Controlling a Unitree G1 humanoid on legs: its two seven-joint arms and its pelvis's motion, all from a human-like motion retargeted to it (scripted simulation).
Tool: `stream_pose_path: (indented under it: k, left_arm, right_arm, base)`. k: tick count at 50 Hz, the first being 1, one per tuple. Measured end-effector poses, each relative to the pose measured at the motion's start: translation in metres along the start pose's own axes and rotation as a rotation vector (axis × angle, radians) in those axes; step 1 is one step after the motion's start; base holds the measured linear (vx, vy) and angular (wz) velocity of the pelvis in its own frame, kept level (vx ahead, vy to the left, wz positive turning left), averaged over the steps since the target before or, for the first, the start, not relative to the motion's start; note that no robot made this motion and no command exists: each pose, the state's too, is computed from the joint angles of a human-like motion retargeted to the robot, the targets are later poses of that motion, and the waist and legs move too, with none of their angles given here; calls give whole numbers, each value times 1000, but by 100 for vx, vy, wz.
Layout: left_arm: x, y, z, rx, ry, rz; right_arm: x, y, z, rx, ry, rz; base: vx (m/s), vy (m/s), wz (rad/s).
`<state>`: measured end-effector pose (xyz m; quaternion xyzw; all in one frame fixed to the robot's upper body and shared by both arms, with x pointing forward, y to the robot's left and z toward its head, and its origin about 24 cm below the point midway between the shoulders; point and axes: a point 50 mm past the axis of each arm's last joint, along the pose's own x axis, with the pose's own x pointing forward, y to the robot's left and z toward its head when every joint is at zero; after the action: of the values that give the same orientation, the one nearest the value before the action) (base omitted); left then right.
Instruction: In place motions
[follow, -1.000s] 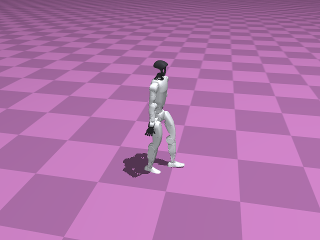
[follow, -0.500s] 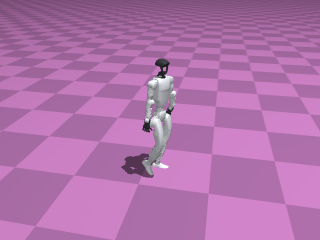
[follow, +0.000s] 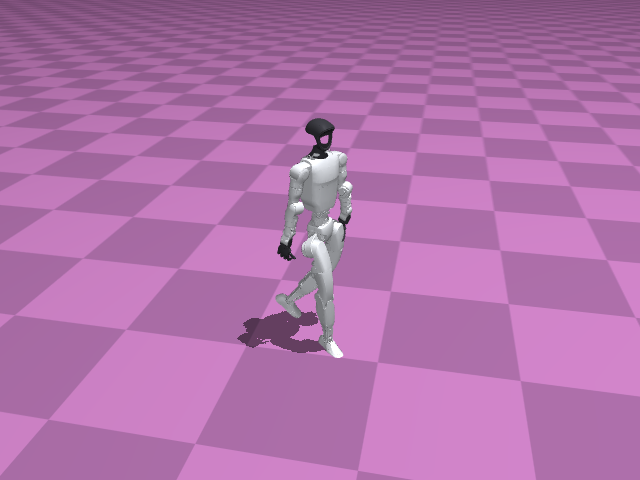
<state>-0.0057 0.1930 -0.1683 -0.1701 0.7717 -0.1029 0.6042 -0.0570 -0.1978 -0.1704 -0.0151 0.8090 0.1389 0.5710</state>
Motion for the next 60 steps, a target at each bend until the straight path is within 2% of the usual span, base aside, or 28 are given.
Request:
stream_pose_path:
  k: [4,13,19,24,35,49,60]
  left_arm:
    - [2,4,-19,-40,71,43]
    - [14,-10,-41,-197,35,-25]
    - [19,-18,-69,-259,113,-54]
    - [20,-20,-82,-261,157,-63]
    - [13,-10,-58,-190,128,-36]
    - [-21,24,17,55,23,127]
    - [-7,-1,15,54,33,12]
  right_arm:
    - [-3,-4,14,-48,-44,-10]
    - [-35,-29,96,-299,-260,-168]
    - [-46,-28,120,-352,-334,-180]
    - [-34,-23,100,-295,-279,-136]
    - [-5,-14,-12,23,65,-32]
    - [-3,-3,20,-81,-72,-22]
    - [-5,-8,22,-9,-83,-34]
  base:
    - [50,-29,-104]
    - [29,-5,-89]
    - [49,1,-121]
    - [66,13,-45]
    - [68,16,-39]
    - [34,-16,-15]
    - [41,-21,3]
